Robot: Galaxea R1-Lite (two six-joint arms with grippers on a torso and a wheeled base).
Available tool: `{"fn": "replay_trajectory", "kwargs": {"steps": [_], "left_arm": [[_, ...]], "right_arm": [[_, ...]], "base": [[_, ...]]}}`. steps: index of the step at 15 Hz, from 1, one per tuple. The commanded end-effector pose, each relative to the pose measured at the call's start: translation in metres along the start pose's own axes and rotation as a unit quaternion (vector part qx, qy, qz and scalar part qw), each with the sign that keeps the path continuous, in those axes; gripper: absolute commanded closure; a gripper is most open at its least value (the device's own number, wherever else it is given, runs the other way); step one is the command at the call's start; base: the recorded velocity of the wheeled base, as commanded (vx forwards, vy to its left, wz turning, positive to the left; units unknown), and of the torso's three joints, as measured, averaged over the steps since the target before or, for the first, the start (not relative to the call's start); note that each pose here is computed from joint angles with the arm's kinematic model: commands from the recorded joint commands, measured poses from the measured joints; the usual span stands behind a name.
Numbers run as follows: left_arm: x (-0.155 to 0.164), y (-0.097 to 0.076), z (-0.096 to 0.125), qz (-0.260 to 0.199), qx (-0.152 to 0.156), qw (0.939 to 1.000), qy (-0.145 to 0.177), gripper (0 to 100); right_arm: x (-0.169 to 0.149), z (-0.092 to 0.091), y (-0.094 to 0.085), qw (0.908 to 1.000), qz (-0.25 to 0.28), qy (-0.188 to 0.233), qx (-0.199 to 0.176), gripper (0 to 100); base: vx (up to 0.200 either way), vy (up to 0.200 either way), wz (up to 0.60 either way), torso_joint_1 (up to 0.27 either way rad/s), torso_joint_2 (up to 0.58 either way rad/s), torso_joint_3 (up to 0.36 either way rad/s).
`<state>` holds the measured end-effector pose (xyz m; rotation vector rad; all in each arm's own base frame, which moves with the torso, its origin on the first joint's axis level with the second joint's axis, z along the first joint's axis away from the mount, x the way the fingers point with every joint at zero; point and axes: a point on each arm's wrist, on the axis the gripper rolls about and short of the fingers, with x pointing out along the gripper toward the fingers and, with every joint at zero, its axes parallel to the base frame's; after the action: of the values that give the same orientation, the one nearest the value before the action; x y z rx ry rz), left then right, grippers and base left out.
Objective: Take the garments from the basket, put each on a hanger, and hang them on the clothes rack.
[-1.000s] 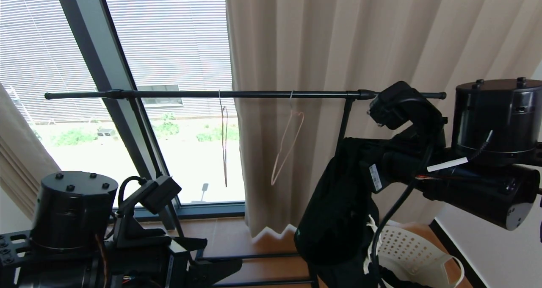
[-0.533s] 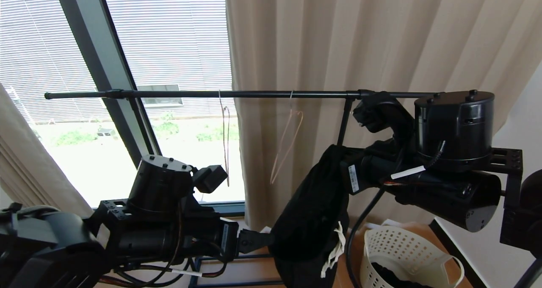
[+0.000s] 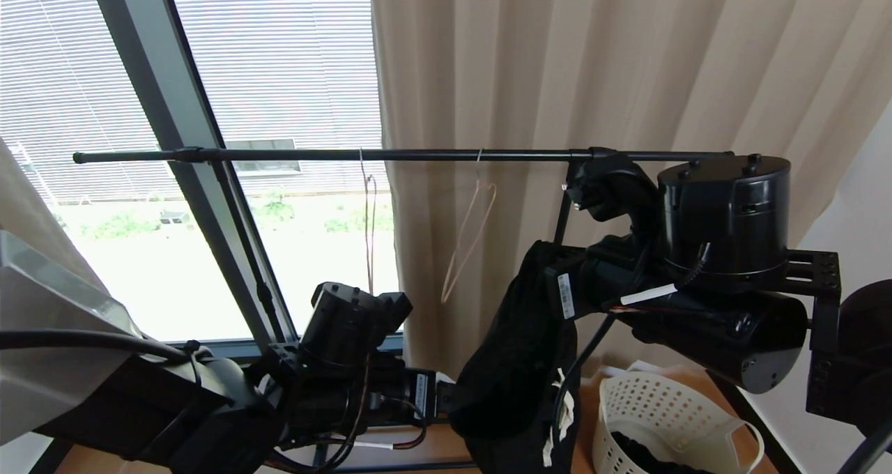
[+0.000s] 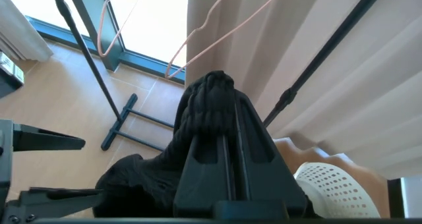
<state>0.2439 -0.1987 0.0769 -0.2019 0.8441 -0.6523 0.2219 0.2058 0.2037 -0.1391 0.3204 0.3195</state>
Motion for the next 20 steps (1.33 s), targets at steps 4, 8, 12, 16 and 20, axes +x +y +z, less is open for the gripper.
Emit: {"fn": "replay_trajectory", "kwargs": {"steps": [4, 8, 12, 16, 20], "left_arm": [[0.013, 0.000, -0.006, 0.011, 0.003, 0.9999, 0.004, 0], [0.016, 0.000, -0.008, 0.019, 0.005, 0.9998, 0.003, 0], [0.021, -0.004, -0.007, 0.051, 0.012, 0.9985, -0.015, 0], [0.030, -0.001, -0.015, 0.056, 0.013, 0.9984, -0.002, 0], [0.034, -0.006, -0.021, 0.056, 0.021, 0.9982, 0.007, 100]], "right_arm": [[-0.004, -0.001, -0.001, 1.0000, -0.006, -0.002, 0.006, 100], [-0.007, 0.002, -0.002, 0.9999, -0.013, -0.008, 0.008, 100], [-0.008, 0.003, -0.003, 0.9998, -0.015, -0.011, 0.010, 100], [-0.009, 0.007, -0.003, 0.9995, -0.014, -0.024, 0.016, 100], [-0.011, 0.011, -0.004, 0.9989, -0.012, -0.039, 0.024, 100]], "base": [[0.000, 0.000, 0.00, 0.000, 0.00, 0.000], [0.000, 0.000, 0.00, 0.000, 0.00, 0.000], [0.000, 0.000, 0.00, 0.000, 0.00, 0.000], [0.000, 0.000, 0.00, 0.000, 0.00, 0.000], [0.000, 0.000, 0.00, 0.000, 0.00, 0.000]]}}
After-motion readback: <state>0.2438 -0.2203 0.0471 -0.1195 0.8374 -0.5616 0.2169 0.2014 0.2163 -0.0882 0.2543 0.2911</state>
